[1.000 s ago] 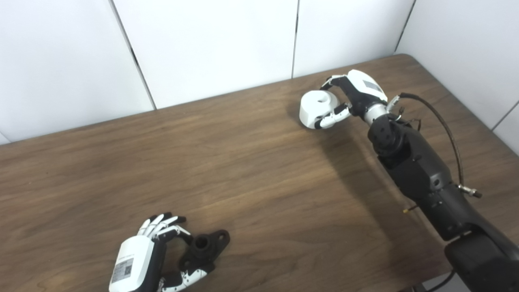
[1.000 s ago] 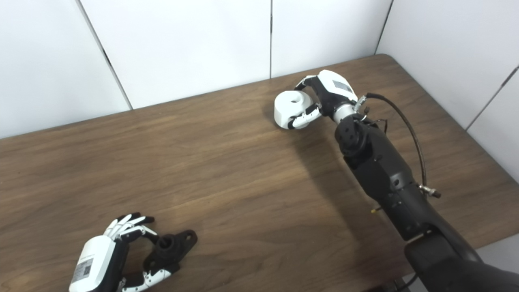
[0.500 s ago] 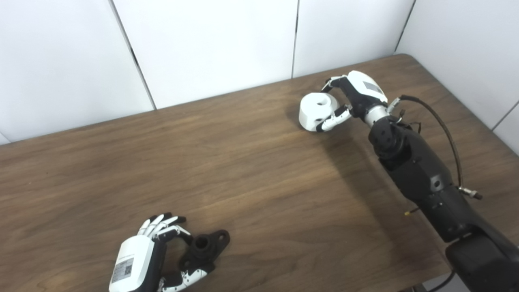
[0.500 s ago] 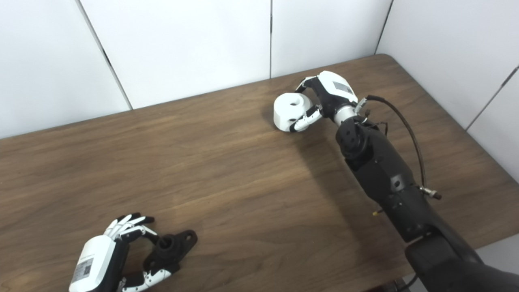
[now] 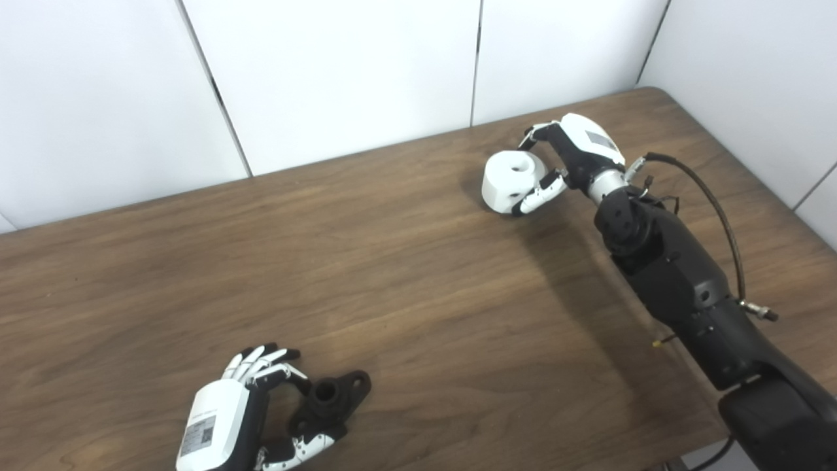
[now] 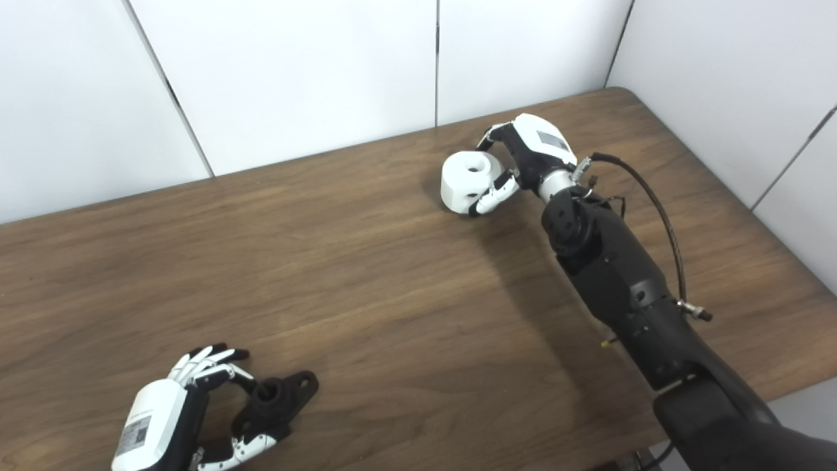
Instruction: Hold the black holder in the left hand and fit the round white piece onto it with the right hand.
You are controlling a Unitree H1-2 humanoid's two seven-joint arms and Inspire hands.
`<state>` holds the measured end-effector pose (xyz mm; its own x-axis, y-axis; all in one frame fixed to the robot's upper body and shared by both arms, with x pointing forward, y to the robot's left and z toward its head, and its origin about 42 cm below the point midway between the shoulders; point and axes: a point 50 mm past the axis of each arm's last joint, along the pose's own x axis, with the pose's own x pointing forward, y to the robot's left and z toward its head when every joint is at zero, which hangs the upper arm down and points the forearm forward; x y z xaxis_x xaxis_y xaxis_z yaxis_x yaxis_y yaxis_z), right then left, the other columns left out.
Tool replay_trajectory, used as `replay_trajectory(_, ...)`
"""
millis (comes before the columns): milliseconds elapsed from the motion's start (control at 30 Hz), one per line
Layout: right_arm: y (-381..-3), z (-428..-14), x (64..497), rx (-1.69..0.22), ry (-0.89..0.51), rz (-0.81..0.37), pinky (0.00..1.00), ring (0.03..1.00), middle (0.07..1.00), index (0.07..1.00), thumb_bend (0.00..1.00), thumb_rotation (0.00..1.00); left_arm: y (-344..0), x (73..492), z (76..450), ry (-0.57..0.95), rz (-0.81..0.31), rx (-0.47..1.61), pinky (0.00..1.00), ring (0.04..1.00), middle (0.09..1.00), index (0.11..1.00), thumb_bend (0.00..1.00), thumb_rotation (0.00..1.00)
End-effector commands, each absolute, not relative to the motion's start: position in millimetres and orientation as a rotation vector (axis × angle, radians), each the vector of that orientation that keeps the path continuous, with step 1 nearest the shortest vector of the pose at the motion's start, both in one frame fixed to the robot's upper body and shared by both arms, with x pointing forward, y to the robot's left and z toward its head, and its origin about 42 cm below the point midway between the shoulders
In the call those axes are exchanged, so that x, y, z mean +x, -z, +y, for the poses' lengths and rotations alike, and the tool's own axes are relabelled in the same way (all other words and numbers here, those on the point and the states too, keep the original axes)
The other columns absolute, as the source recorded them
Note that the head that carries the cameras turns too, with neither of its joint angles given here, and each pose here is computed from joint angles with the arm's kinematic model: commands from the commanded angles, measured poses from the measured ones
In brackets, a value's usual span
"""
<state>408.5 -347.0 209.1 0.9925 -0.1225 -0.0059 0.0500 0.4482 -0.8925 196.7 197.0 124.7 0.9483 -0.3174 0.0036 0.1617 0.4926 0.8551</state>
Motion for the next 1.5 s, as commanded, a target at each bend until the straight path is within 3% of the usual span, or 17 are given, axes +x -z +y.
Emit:
replay_trajectory(0, -237.9, -349.1, 417.1, -1.127, 0.144, -0.038, 0.84, 0.917, 0.822, 0.488, 0.53, 0.14, -122.3, 192.4, 196.7, 0.322, -0.15, 1.035, 0.93, 0.887, 0.795, 0.485, 0.52, 0.04)
replay_trajectory(400, -238.1, -341.7, 406.9, -1.134, 0.124, -0.123, 0.81, 0.893, 0.784, 0.485, 0.52, 0.13, -121.0, 194.1, 195.9, 0.328, -0.148, 1.043, 0.92, 0.885, 0.794, 0.485, 0.52, 0.04)
replay_trajectory(800, -253.1, -303.5, 357.1, -1.118, 0.022, -0.282, 0.82, 0.897, 0.787, 0.484, 0.52, 0.13, -120.0, 194.6, 189.3, 0.33, -0.148, 1.047, 0.91, 0.881, 0.793, 0.485, 0.52, 0.04)
replay_trajectory(1133, -256.0, -273.6, 328.4, -1.03, -0.102, -0.272, 0.8, 0.892, 0.789, 0.483, 0.52, 0.13, -120.5, 197.8, 171.7, 0.323, -0.145, 1.051, 0.91, 0.88, 0.789, 0.485, 0.52, 0.04)
replay_trajectory(1467, -250.7, -245.3, 288.7, -1.0, -0.269, -0.28, 0.76, 0.904, 0.803, 0.483, 0.52, 0.13, -119.8, 202.5, 149.6, 0.335, -0.105, 1.066, 0.97, 0.919, 0.818, 0.486, 0.52, 0.05)
